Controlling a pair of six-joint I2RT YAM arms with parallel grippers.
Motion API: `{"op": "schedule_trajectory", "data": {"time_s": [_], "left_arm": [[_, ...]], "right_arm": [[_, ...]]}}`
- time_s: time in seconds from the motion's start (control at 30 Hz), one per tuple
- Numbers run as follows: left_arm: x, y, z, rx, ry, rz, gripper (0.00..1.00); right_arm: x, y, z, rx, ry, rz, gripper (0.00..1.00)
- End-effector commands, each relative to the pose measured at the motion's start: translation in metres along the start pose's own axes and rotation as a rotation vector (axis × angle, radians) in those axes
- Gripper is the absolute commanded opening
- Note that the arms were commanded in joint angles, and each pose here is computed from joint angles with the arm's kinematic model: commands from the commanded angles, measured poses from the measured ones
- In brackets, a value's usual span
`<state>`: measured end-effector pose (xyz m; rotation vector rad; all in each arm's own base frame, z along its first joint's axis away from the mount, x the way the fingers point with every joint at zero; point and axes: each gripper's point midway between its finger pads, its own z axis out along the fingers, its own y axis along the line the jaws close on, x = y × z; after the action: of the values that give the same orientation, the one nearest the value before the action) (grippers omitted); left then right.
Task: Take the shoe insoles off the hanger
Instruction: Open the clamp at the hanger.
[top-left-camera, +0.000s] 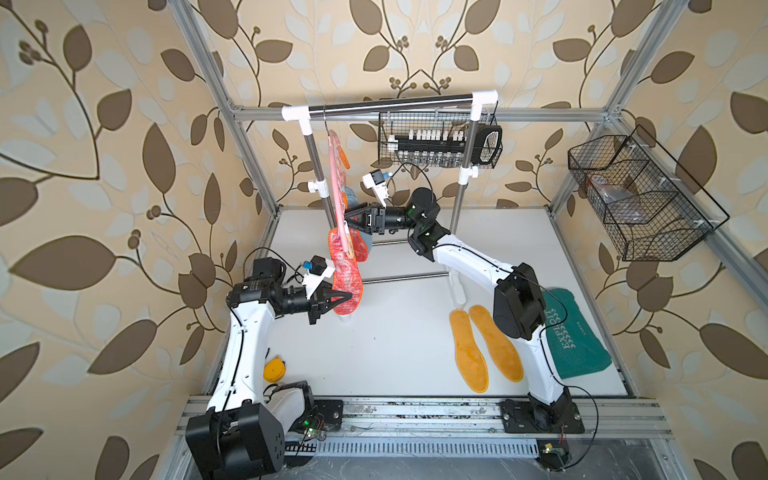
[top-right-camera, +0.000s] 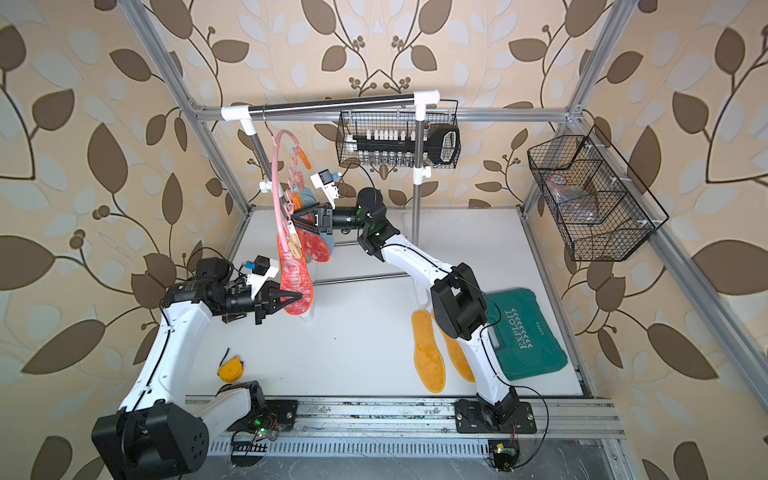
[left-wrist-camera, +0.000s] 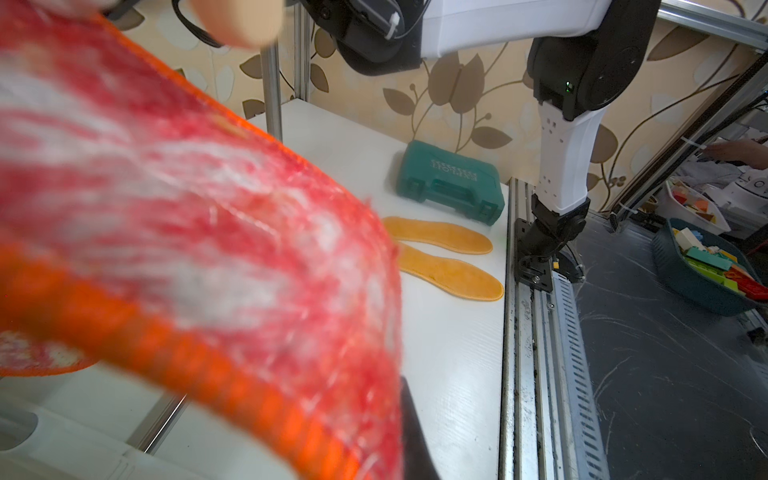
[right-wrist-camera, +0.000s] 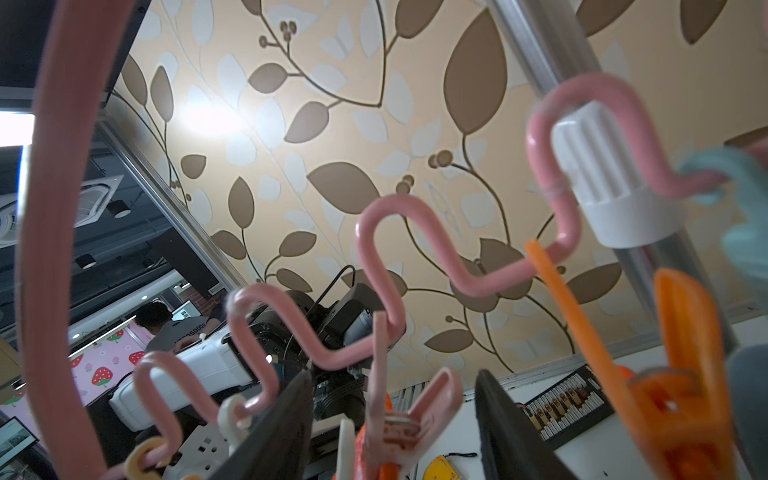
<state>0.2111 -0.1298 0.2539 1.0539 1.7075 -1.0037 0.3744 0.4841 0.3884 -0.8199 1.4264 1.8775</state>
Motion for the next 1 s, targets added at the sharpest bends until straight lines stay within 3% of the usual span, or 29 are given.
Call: {"op": "schedule_trajectory", "data": {"time_s": [0.0, 0.43, 0.97], "left_arm": [[-0.014, -0.004, 0.000, 0.030, -0.036, 0.033, 0.00], [0.002, -0.001, 0.004, 0.029, -0.002, 0.012, 0.00], [0.053, -0.011, 0.007, -0.020, 0.131, 0.040, 0.00]], "right_arm": [[0.002, 0.001, 0.008, -0.017, 0.002, -0.010, 0.54], [0.003, -0.003, 0.008, -0.004, 0.002, 0.004, 0.30], [-0.001, -0.015, 0.000, 0.051, -0.041, 0.029, 0.29]]}}
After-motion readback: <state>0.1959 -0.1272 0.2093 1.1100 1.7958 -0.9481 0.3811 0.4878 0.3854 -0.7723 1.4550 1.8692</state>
